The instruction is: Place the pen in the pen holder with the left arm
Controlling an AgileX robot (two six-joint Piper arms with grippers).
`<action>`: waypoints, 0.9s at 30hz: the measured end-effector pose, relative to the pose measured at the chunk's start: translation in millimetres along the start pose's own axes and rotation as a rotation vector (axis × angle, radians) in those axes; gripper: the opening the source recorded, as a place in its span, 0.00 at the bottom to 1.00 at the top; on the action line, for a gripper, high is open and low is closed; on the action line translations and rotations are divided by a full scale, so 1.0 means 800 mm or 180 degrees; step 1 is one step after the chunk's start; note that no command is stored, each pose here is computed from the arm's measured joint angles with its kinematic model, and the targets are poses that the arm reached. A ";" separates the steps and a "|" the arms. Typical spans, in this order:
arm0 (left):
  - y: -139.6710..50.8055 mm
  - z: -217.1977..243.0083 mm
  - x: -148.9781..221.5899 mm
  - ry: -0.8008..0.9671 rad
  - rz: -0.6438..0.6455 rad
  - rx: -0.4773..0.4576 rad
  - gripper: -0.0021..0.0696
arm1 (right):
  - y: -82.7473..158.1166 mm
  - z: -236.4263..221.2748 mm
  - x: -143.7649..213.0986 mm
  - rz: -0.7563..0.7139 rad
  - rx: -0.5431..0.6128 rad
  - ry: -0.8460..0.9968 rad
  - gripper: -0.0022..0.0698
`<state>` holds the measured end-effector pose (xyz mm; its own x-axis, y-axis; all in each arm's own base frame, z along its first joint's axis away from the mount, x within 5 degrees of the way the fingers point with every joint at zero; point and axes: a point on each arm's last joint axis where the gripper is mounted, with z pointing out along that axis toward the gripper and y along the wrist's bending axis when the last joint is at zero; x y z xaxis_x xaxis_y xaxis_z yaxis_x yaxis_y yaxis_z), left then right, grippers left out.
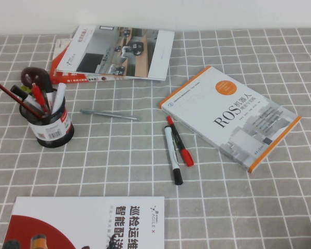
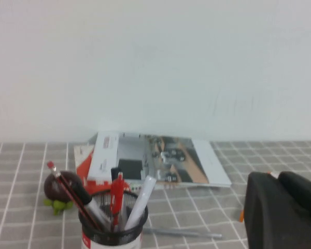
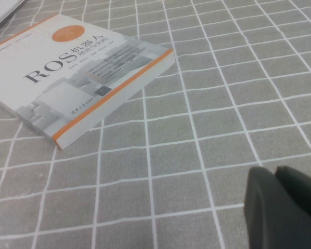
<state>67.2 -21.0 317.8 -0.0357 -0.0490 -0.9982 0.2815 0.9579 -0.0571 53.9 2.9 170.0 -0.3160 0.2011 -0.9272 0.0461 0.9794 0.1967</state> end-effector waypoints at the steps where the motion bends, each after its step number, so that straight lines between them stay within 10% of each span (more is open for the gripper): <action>1: 0.000 -0.005 0.000 -0.0025 0.0015 0.0006 0.03 | 0.000 0.000 0.000 0.0000 0.0000 0.0000 0.01; 27: 0.016 -0.031 0.099 0.0120 0.0015 -0.0676 0.03 | 0.000 0.000 0.000 0.0000 0.0000 0.0000 0.01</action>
<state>44.5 -5.4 238.8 -0.0717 -0.0376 -0.9967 0.0736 0.9964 -0.0429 53.9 2.9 170.0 -0.3160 0.2011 -0.9272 0.0461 0.9794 0.1967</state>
